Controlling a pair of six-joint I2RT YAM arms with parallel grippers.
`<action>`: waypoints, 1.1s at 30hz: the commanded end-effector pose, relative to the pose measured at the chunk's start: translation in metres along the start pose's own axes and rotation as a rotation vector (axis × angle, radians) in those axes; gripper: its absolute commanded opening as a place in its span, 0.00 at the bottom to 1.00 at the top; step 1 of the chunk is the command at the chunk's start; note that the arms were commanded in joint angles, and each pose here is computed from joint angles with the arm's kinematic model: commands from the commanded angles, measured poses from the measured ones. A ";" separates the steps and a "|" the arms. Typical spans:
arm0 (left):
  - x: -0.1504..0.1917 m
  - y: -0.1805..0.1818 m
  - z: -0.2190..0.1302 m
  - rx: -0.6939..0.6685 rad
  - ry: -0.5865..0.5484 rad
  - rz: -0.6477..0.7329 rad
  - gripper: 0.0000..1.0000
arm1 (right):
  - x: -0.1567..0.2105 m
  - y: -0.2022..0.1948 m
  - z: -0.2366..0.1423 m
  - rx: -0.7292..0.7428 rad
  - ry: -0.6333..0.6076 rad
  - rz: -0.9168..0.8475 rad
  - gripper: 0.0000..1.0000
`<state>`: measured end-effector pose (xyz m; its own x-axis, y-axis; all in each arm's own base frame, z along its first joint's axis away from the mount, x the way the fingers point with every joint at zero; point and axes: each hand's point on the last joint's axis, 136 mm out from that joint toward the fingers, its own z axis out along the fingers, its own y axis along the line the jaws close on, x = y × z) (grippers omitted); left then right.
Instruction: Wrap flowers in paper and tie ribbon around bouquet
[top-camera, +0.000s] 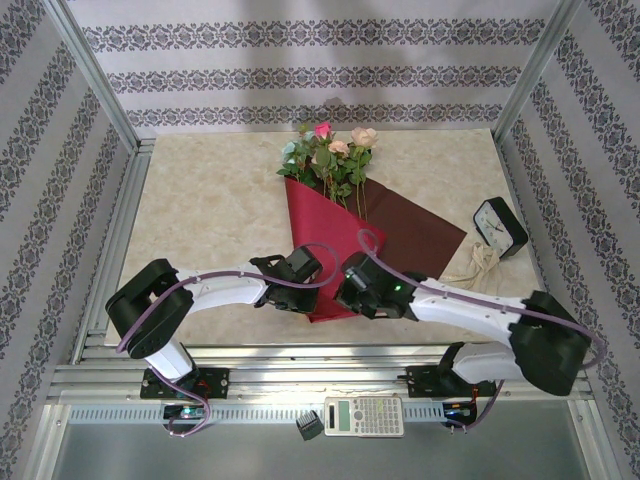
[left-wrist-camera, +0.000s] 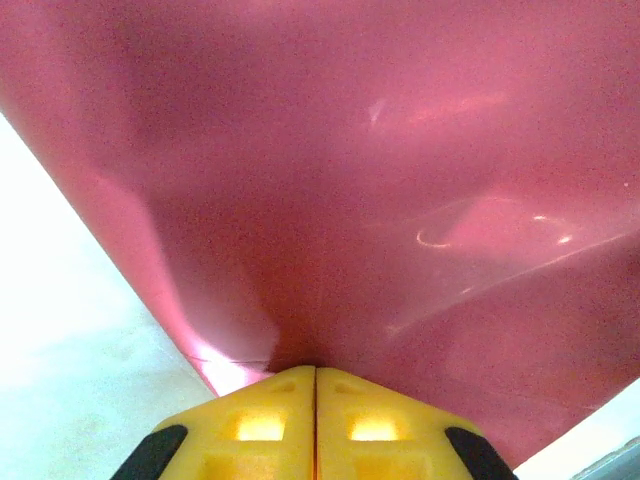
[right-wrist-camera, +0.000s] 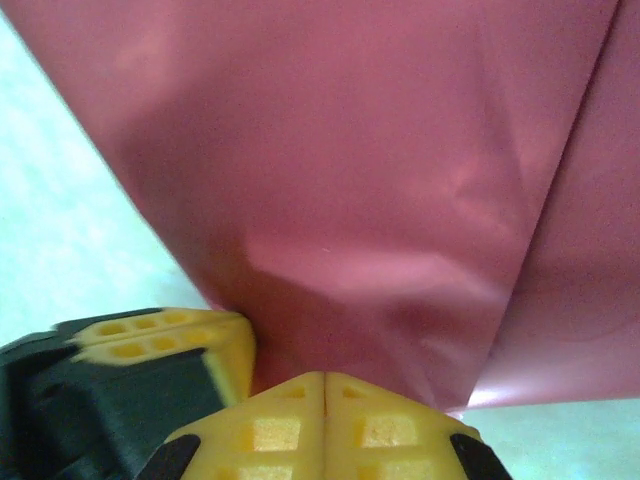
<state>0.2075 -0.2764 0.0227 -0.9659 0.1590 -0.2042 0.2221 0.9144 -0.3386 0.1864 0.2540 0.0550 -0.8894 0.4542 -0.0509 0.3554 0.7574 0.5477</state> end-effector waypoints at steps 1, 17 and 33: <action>0.003 0.003 0.004 0.007 0.012 -0.018 0.09 | 0.003 0.012 0.017 -0.072 0.017 0.121 0.00; -0.004 -0.030 -0.046 0.274 0.007 -0.370 0.14 | 0.017 -0.072 0.044 0.208 0.056 0.096 0.00; 0.047 0.008 0.006 0.167 0.171 -0.555 0.04 | 0.019 -0.078 0.046 0.226 0.061 0.092 0.00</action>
<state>0.1765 -0.2809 0.0197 -0.9614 -0.2278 0.1542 -0.2749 0.7730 -0.5718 0.1817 0.2568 0.0112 -0.8622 0.5059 0.0264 0.4487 0.7382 0.5037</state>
